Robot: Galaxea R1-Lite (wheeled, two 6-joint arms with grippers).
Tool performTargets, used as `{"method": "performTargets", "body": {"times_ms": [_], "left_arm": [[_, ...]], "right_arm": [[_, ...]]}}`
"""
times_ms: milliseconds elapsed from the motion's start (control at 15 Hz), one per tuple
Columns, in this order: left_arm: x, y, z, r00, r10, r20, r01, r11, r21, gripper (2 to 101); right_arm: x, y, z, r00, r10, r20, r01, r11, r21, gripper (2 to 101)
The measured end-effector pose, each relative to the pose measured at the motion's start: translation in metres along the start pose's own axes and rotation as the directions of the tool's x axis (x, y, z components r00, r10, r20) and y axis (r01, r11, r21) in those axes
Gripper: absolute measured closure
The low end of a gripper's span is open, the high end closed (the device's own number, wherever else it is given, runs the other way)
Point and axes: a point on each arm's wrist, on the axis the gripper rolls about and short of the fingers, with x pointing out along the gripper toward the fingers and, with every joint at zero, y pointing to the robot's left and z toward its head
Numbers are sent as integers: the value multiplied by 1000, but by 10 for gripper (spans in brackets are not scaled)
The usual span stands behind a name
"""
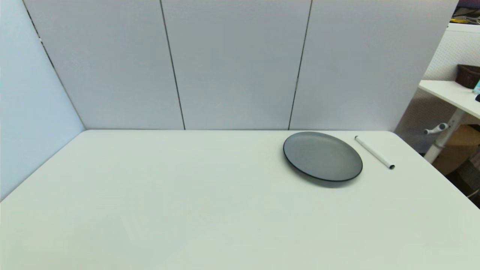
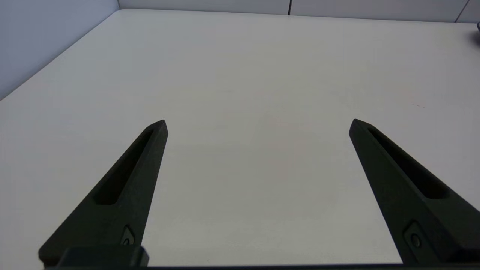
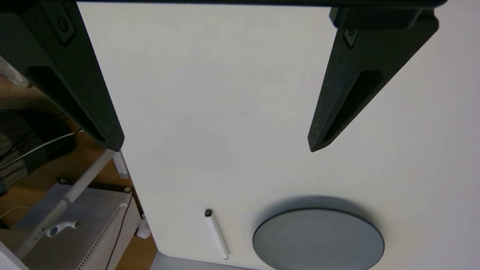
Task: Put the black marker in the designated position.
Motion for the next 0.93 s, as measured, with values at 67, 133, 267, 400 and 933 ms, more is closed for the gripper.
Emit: {"method": "performTargets", "body": {"times_ms": [67,133,267,400,933], "left_arm": [[0,0,0,1000,0,0,0,1000,0,53],[0,0,0,1000,0,0,0,1000,0,53],[0,0,0,1000,0,0,0,1000,0,53],[0,0,0,1000,0,0,0,1000,0,53],[0,0,0,1000,0,0,0,1000,0,53]], "right_arm": [[-2,2,-15,1000,4,7,-4,1000,-1,53],[-1,4,-27,1000,6,22,-6,1000,-1,52],[5,8,-49,998,8,54,-8,1000,2,52],[10,11,-67,996,9,90,-10,1000,6,52],[3,18,-97,979,96,177,-101,995,21,52]]}}
